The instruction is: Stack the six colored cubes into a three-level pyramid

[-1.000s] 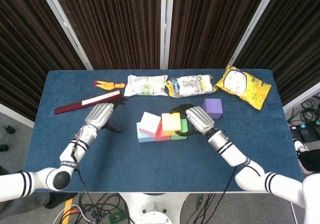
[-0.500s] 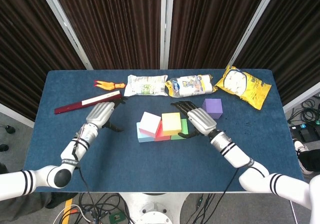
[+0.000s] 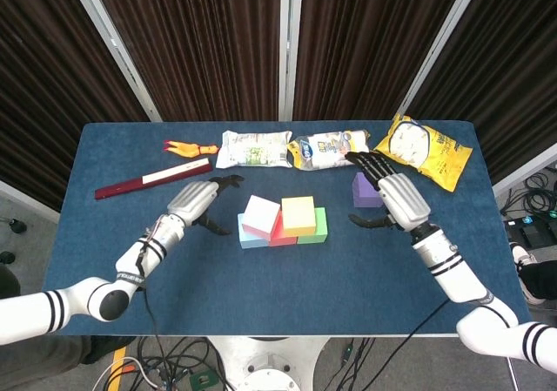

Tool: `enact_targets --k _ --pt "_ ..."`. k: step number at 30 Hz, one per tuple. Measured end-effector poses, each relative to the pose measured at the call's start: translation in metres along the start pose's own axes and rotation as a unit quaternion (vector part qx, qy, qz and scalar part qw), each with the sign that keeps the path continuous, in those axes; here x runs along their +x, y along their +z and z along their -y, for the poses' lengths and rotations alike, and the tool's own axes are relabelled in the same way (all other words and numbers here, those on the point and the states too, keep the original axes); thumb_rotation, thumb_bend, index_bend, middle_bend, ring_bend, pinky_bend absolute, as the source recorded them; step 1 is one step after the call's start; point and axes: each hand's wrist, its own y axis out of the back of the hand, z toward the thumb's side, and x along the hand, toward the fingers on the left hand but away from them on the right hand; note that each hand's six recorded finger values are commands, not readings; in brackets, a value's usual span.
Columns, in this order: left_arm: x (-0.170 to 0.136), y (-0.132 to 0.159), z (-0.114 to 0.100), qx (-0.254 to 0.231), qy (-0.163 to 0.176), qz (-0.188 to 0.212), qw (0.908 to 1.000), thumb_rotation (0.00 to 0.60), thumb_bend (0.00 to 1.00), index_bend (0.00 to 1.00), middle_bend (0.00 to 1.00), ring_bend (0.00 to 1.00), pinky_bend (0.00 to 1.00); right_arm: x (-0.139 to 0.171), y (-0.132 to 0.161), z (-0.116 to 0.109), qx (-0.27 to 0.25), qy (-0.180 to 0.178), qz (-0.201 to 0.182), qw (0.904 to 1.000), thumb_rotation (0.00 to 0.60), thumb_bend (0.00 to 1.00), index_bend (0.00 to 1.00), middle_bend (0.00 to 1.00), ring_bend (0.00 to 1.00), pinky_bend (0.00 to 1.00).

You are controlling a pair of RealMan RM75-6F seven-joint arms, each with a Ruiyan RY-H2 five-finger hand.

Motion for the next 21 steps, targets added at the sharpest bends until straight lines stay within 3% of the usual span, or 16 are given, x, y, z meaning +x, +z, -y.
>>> enact_targets --k 11,21 --pt "0.017 0.003 0.007 0.007 -0.043 0.008 0.9990 0.600 0.00 0.20 0.15 0.09 0.28 0.013 -0.014 -0.002 -0.012 -0.004 0.017 0.9998 0.600 0.12 0.00 0.06 0.00 0.00" --pt "0.029 0.002 0.015 -0.004 -0.055 0.006 0.9985 0.600 0.00 0.27 0.15 0.09 0.28 0.012 -0.020 0.001 -0.018 -0.002 0.021 0.9996 0.600 0.12 0.00 0.07 0.00 0.00"
